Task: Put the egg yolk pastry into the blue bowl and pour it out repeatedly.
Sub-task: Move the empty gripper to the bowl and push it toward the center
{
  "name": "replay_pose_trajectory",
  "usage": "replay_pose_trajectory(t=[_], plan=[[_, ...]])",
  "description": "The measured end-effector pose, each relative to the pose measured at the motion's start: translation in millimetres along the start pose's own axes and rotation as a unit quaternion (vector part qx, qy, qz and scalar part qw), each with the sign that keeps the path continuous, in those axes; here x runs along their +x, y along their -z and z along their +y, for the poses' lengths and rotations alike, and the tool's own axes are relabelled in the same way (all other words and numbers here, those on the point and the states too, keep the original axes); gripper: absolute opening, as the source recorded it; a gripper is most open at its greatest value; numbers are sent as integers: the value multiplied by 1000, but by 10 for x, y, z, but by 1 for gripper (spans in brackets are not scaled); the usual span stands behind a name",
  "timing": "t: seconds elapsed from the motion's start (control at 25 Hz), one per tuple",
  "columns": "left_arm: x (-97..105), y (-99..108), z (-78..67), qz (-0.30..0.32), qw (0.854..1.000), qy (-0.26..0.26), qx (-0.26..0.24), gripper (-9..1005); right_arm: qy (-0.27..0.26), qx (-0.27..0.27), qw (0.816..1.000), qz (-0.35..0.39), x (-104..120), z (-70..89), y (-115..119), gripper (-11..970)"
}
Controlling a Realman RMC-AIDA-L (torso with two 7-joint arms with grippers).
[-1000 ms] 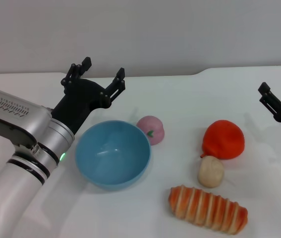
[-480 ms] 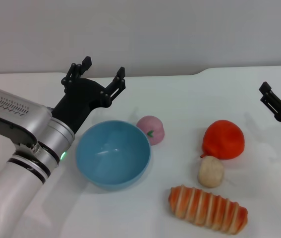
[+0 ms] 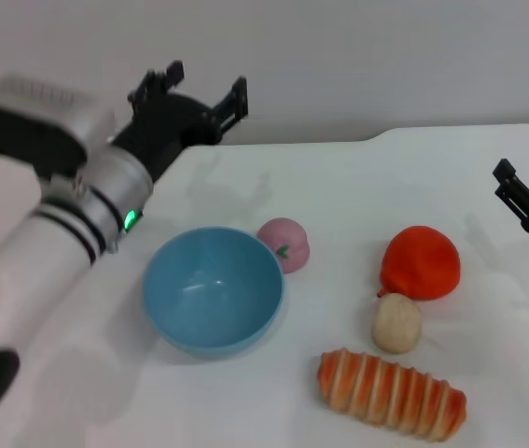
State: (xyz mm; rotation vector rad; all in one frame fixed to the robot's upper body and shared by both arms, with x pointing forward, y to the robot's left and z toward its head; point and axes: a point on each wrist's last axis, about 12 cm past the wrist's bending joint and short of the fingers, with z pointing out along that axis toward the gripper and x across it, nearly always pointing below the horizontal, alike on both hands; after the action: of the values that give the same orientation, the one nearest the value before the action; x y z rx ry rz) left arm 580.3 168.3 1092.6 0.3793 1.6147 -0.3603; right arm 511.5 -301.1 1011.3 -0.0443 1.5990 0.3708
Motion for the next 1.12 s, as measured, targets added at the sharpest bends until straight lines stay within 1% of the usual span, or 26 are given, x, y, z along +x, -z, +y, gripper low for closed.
replay_pose_trajectory(t=[0.16, 0.28, 0.32, 0.36, 0.4, 0.52, 0.6, 0.72, 0.8, 0.96, 1.12], plan=[[-272, -143, 102, 48, 998, -21, -16, 840, -1, 4, 1000, 1, 10, -11, 24, 793], [-415, -193, 148, 80, 996, -38, -24, 840, -1, 5, 1000, 2, 14, -16, 35, 793], [-466, -211, 185, 105, 993, -44, -30, 840, -1, 5, 1000, 2, 16, -17, 38, 793], [-464, -210, 188, 109, 993, -45, -31, 840, -2, 6, 1000, 2, 18, -17, 41, 793], [-496, -219, 216, 129, 990, -49, -35, 840, -2, 6, 1000, 2, 19, -17, 42, 793], [-571, -220, 262, 183, 980, -73, -37, 839, -1, 6, 1000, 3, 20, -20, 45, 793], [-624, -201, 277, 220, 970, -94, -34, 839, -1, 7, 1000, 4, 23, -22, 44, 793], [-737, -180, 323, 265, 958, -110, -28, 839, -1, 9, 1000, 7, 27, -29, 43, 793], [-835, -162, 369, 293, 949, -113, -22, 839, -1, 9, 1000, 8, 28, -31, 41, 793], [-971, -113, 400, 329, 937, -118, 4, 839, 1, 8, 1000, 8, 25, -33, 36, 793], [-1102, -70, 503, 390, 914, -108, 19, 840, 3, 6, 1000, 9, 23, -31, 32, 793]])
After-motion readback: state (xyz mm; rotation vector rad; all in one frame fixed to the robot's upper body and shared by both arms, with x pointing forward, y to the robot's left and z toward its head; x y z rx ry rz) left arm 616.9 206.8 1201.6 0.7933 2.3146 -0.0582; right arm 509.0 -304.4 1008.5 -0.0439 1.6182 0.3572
